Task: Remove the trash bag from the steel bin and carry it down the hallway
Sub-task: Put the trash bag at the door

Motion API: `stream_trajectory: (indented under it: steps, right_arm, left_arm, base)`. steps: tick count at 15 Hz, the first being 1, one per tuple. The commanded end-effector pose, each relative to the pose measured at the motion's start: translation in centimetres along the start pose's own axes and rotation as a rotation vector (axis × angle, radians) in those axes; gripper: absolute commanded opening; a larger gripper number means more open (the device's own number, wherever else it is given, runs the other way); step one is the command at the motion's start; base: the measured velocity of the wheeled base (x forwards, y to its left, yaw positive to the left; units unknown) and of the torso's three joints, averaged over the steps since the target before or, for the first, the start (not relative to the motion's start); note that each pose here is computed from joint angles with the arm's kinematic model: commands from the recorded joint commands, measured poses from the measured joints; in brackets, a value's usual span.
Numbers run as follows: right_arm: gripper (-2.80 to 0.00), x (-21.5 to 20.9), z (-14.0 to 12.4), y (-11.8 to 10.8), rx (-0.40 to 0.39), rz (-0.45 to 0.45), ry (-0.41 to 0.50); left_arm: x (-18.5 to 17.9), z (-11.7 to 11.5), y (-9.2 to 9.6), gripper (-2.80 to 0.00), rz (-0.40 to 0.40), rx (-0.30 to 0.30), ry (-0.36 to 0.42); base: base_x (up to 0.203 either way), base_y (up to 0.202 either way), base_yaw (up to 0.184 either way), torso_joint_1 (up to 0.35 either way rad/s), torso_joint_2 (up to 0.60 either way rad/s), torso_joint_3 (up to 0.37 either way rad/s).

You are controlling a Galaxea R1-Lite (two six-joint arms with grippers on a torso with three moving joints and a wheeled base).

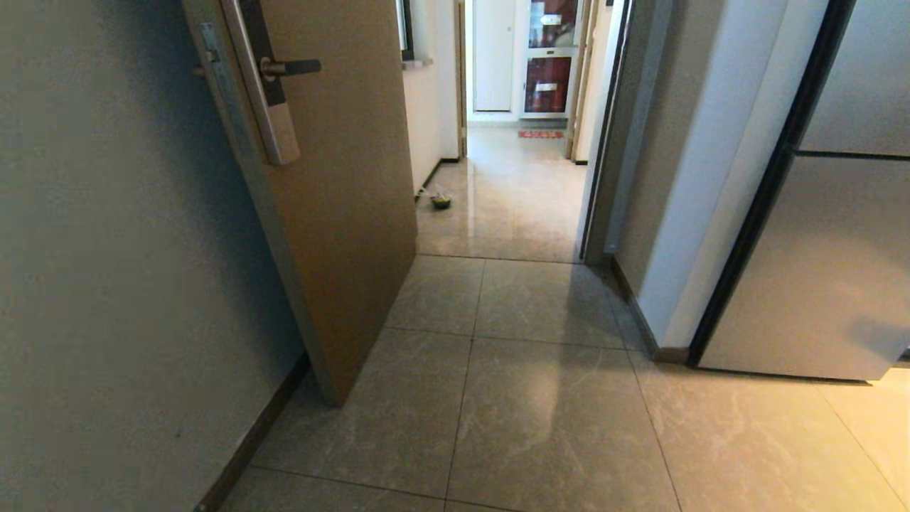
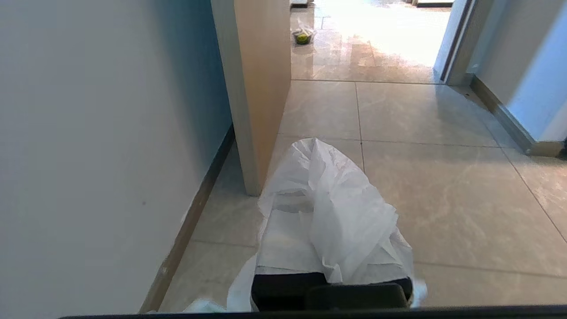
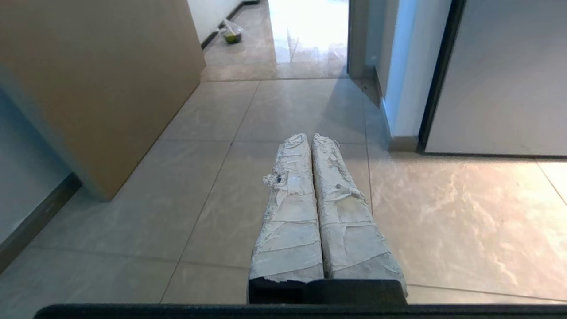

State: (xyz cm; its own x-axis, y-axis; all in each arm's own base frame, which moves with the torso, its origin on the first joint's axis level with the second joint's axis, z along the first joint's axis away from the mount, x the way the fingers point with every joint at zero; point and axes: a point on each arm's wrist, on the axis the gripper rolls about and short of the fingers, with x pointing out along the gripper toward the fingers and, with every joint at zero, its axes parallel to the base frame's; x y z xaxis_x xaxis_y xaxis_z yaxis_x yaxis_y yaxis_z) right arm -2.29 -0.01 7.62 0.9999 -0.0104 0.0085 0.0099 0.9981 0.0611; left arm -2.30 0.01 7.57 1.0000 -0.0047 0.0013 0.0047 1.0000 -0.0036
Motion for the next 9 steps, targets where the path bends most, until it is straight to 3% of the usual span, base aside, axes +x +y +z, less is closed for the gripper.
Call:
stream_trajectory:
  steps: [1, 9]
  right_arm:
    - [-2.8, 0.0, 0.0, 0.0, 0.0, 0.001, -0.001]
    - [-2.8, 0.0, 0.0, 0.0, 0.0, 0.0, -0.001]
  left_arm:
    - [0.02, -0.03, 0.0, -2.8, 0.0, -0.001, 0.003]
    - [0.02, -0.02, 0.0, -2.8, 0.002, -0.004, 0.001]
  base:
    - [0.193, 0.0, 0.0, -0.002, 0.01, 0.007]
    - [0.192, 0.0, 0.0, 0.002, 0.0, 0.001]
